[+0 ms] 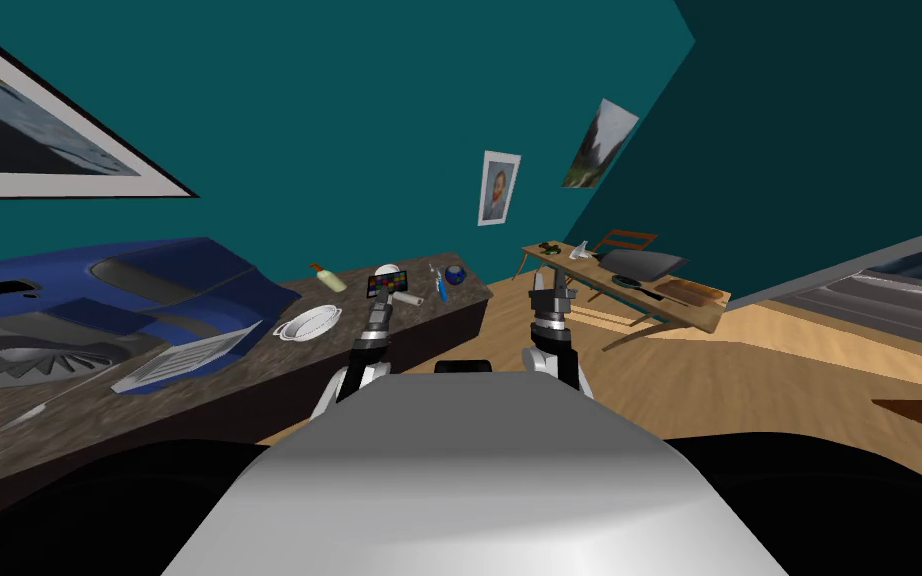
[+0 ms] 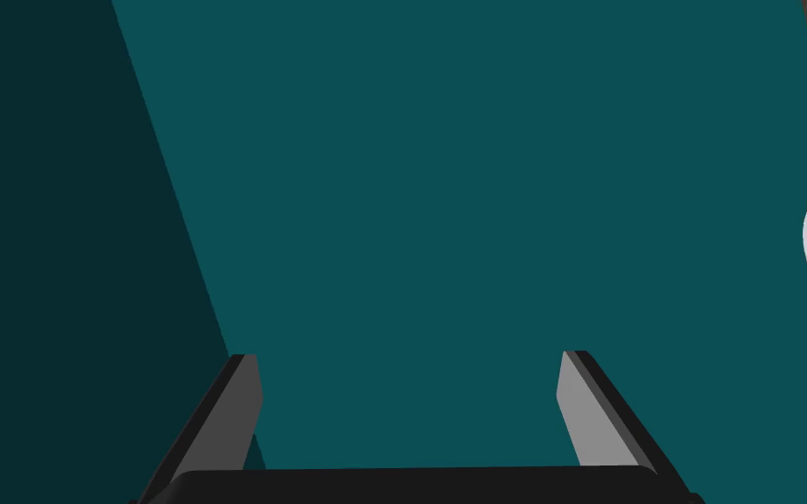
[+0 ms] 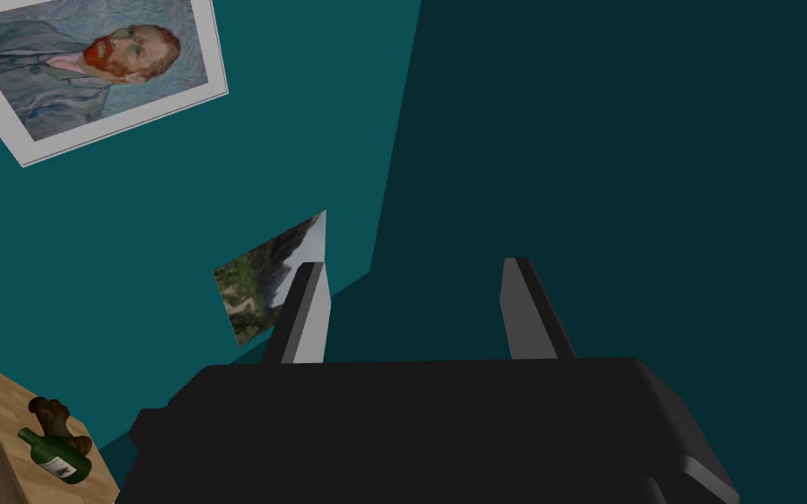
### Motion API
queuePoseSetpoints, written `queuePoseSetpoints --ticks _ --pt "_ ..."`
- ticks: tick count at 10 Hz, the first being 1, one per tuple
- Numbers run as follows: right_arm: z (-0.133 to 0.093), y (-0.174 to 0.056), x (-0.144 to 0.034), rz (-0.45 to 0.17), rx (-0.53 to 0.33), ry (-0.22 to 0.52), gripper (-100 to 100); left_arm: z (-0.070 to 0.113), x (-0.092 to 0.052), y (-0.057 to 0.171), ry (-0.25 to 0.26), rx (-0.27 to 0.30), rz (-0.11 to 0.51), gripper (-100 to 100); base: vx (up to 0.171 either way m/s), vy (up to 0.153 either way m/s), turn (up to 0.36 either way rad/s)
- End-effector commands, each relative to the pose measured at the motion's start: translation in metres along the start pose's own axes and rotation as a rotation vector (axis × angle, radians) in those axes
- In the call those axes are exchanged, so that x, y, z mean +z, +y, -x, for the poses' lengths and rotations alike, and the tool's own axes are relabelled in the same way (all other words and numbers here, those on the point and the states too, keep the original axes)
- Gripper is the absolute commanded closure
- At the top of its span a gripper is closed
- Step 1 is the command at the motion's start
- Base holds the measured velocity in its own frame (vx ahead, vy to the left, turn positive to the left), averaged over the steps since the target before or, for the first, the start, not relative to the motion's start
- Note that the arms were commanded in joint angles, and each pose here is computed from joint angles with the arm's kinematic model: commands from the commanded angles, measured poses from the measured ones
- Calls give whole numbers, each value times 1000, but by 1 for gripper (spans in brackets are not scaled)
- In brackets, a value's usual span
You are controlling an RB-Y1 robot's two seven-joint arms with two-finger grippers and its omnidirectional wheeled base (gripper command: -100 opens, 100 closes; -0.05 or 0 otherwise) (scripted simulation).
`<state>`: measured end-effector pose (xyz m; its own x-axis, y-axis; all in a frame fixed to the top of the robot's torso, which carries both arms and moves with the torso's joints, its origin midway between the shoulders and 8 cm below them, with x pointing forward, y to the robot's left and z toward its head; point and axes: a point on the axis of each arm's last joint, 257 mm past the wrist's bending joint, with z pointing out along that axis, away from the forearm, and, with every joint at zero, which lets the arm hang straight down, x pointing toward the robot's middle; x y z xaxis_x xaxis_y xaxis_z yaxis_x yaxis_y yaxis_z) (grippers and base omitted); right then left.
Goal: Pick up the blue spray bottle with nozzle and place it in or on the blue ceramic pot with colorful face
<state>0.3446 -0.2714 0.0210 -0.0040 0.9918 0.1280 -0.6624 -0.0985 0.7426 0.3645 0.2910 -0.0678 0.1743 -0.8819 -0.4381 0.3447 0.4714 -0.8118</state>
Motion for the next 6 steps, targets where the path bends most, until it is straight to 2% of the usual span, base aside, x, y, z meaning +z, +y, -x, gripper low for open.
queuePoseSetpoints --ticks 1,6 --pt "0 0 0 0 0 0 0 -3 -7 18 36 49 55 -100 76 -208 -46" --pt "0 0 0 0 0 0 0 0 -35 76 138 204 216 -100 61 -187 -45"
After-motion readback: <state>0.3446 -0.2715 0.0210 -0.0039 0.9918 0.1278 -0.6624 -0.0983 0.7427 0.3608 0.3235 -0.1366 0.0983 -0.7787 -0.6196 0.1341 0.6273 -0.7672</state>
